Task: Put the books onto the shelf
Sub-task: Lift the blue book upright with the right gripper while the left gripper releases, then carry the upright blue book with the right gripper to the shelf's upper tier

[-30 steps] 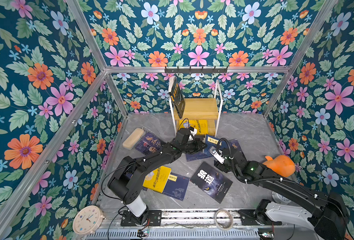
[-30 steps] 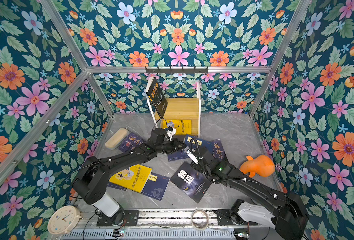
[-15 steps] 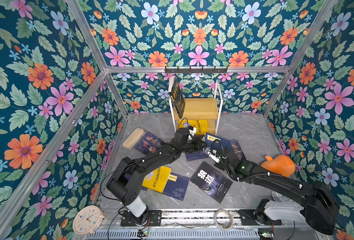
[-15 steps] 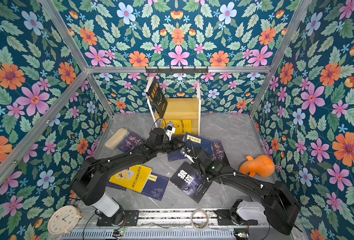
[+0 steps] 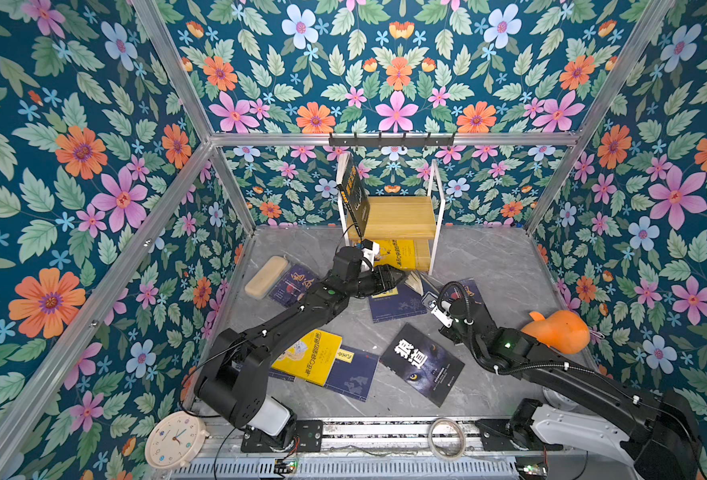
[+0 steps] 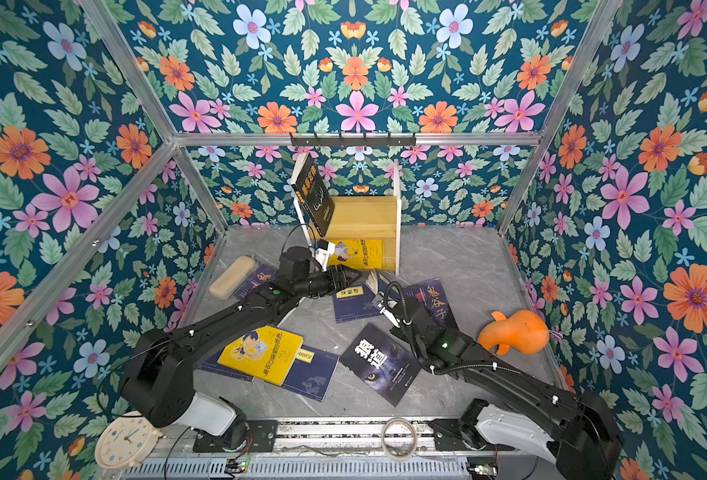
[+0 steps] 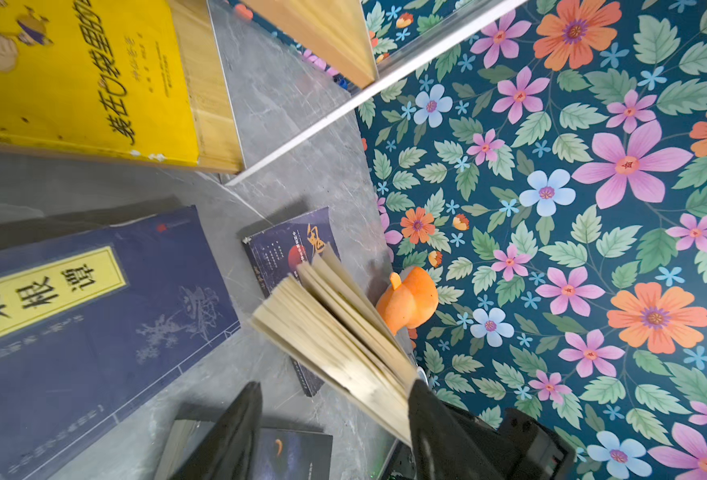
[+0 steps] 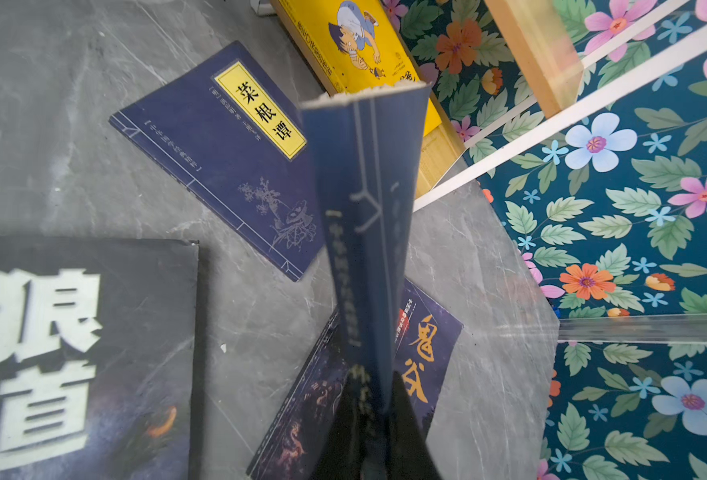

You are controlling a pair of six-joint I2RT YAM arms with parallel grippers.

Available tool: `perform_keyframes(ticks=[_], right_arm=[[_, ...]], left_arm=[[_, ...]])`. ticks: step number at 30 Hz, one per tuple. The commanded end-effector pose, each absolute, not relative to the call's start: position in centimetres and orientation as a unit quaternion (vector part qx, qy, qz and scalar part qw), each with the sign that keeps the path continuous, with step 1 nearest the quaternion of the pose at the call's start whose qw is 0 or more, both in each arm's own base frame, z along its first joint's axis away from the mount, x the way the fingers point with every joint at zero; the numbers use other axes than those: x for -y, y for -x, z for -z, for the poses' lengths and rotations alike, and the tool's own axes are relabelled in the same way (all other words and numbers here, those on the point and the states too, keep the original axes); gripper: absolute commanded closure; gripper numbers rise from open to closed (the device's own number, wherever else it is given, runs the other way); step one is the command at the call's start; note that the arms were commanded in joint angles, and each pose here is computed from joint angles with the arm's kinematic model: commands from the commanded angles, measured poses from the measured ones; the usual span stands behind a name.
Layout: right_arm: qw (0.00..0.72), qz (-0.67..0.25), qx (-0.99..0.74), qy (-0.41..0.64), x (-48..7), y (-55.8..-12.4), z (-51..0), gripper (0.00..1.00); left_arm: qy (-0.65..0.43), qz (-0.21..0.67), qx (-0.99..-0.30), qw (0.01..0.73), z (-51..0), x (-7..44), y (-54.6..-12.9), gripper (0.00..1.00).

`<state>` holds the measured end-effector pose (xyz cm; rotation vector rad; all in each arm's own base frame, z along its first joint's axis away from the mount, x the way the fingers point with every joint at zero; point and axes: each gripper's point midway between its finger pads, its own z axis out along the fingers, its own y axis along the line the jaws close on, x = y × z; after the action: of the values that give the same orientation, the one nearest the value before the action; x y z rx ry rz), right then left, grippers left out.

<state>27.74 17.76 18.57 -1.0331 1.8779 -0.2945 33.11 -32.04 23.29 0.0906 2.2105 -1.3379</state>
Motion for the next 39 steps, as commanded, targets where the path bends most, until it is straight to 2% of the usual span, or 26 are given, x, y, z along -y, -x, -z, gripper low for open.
perform_keyframes(ticks=[1, 7, 17, 24, 31, 39], right_arm=[[0.492, 0.094, -0.769, 0.397, -17.9, -27.5, -20.0, 1.0], [0.534, 0.035, -0.763, 0.363, -18.9, -27.1, -23.4, 1.0], [0.586, -0.054, -0.751, 0.3, -21.8, -28.5, -29.3, 1.0], [0.64, -0.101, -0.735, 0.198, -22.8, -30.8, -35.1, 1.0], [0.699, -0.147, -0.69, 0.116, -24.7, -34.0, -41.8, 1.0], [0.723, -0.156, -0.671, 0.054, -27.5, -41.3, -43.6, 1.0]], left_arm=[[-0.062, 0.462, -0.83, 0.307, -24.2, 29.9, -33.2, 0.36], [-0.052, 0.412, -0.834, 0.363, -26.6, 23.9, -34.2, 0.24], [-0.065, 0.293, -0.84, 0.452, -26.6, 15.6, -32.2, 0.02], [-0.045, 0.253, -0.835, 0.488, -24.6, 11.9, -32.3, 0.0], [-0.066, 0.234, -0.831, 0.501, -23.5, 11.6, -32.8, 0.0], [-0.09, 0.228, -0.83, 0.5, -22.5, 12.1, -32.8, 0.0]])
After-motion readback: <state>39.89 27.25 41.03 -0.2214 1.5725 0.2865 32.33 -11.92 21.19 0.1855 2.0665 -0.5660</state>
